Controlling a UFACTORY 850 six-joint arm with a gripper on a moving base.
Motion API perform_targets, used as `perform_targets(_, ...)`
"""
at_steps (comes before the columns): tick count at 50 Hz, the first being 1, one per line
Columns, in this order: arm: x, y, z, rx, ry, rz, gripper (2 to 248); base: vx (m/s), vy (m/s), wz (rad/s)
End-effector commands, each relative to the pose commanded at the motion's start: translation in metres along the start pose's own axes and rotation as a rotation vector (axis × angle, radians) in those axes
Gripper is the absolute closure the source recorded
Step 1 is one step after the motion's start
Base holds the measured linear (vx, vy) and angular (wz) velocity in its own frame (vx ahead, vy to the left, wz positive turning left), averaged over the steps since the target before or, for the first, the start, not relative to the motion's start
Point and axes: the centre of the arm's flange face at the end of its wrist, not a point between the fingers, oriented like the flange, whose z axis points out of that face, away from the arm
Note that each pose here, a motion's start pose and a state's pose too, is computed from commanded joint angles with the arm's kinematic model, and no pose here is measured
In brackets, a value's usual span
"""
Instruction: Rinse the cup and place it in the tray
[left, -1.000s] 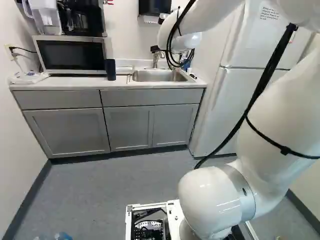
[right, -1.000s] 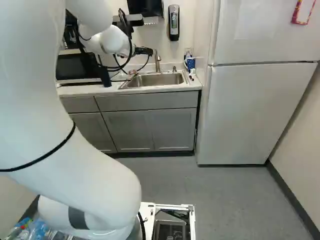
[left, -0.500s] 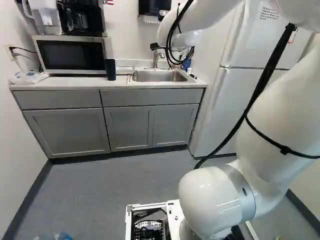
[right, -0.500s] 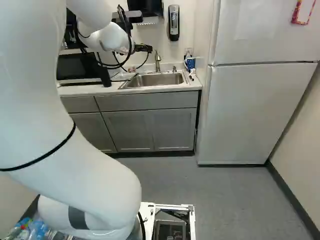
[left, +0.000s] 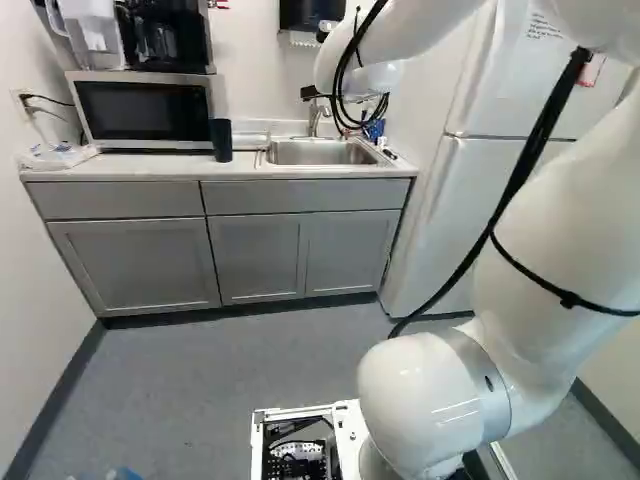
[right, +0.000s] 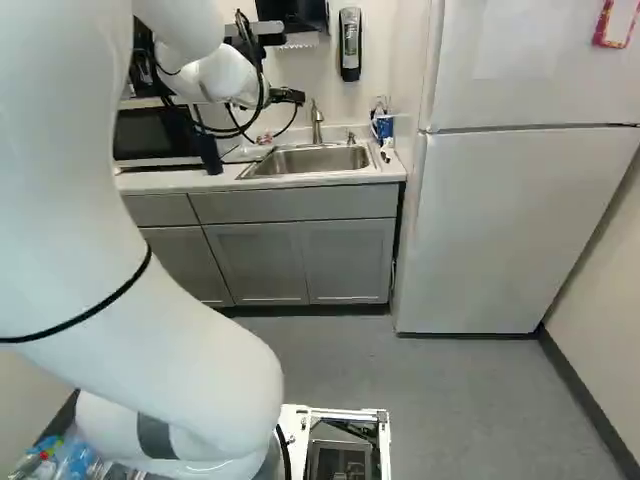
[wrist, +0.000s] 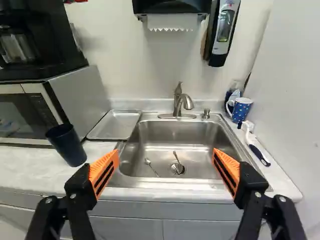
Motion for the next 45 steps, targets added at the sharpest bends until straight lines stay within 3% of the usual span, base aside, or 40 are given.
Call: perform_targets(45, 0.0, 0.0, 0.0, 0.0, 0.0, 0.0, 3, 0.103, -0.014, 0.201)
